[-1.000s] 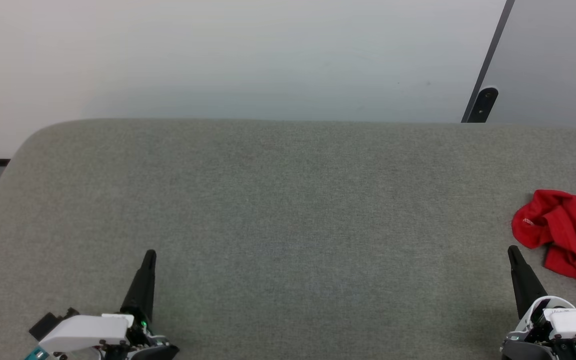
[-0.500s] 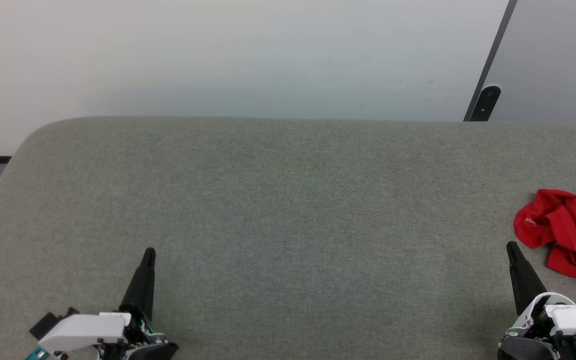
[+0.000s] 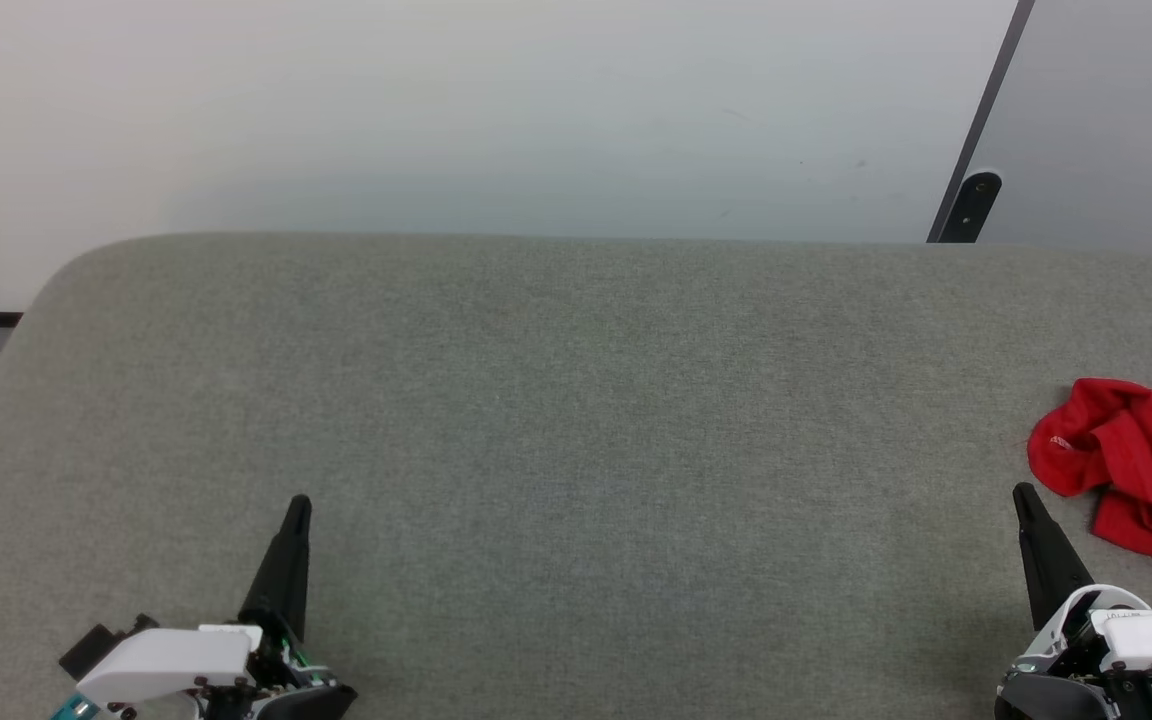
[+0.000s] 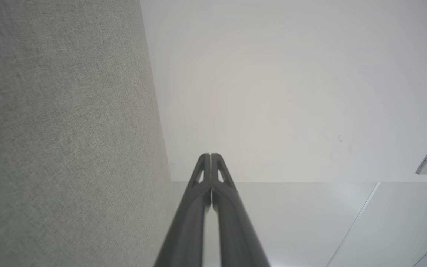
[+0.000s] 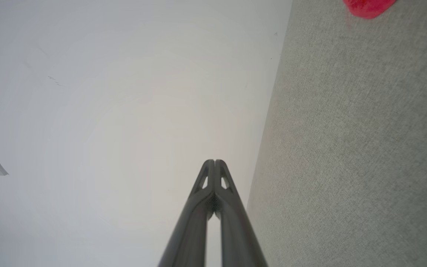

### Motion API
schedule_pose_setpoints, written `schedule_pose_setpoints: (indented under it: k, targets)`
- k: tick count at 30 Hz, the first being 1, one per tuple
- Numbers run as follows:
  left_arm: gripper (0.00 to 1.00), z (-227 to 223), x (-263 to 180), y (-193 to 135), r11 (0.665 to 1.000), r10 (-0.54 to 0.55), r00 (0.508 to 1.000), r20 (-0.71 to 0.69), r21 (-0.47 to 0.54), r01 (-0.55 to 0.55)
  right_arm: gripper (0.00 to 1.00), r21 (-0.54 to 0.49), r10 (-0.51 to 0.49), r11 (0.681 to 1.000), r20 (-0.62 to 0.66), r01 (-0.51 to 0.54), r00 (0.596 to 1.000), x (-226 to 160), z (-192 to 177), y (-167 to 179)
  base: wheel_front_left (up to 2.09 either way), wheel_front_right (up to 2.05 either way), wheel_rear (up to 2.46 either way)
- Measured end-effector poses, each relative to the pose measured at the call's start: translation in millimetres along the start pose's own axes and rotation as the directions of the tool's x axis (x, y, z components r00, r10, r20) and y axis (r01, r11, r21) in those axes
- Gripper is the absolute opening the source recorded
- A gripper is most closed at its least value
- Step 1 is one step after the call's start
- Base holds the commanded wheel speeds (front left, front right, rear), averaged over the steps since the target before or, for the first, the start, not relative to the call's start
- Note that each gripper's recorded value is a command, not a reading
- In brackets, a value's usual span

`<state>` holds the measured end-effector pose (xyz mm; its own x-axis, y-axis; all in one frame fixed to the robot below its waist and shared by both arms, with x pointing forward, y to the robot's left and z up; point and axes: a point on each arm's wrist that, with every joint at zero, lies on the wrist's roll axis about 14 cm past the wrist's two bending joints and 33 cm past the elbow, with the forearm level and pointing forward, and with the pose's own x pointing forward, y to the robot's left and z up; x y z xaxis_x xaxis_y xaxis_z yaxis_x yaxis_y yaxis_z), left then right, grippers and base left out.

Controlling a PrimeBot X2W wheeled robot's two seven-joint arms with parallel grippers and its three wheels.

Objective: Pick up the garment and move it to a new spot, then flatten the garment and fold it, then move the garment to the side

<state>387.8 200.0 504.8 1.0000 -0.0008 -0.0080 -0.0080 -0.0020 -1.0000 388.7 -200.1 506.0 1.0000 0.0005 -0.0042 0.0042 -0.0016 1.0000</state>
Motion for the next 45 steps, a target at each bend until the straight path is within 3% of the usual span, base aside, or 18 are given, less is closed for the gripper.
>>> schedule_pose_setpoints:
  k: [45]
  targets:
    - [0.0,-0.1,0.1,-0.1,1.0,0.0,1.0,0.0,0.0,0.0,0.0,0.0,0.0,1.0,0.0,0.0,1.0,0.0,0.0,0.0,0.0,0.0,0.0]
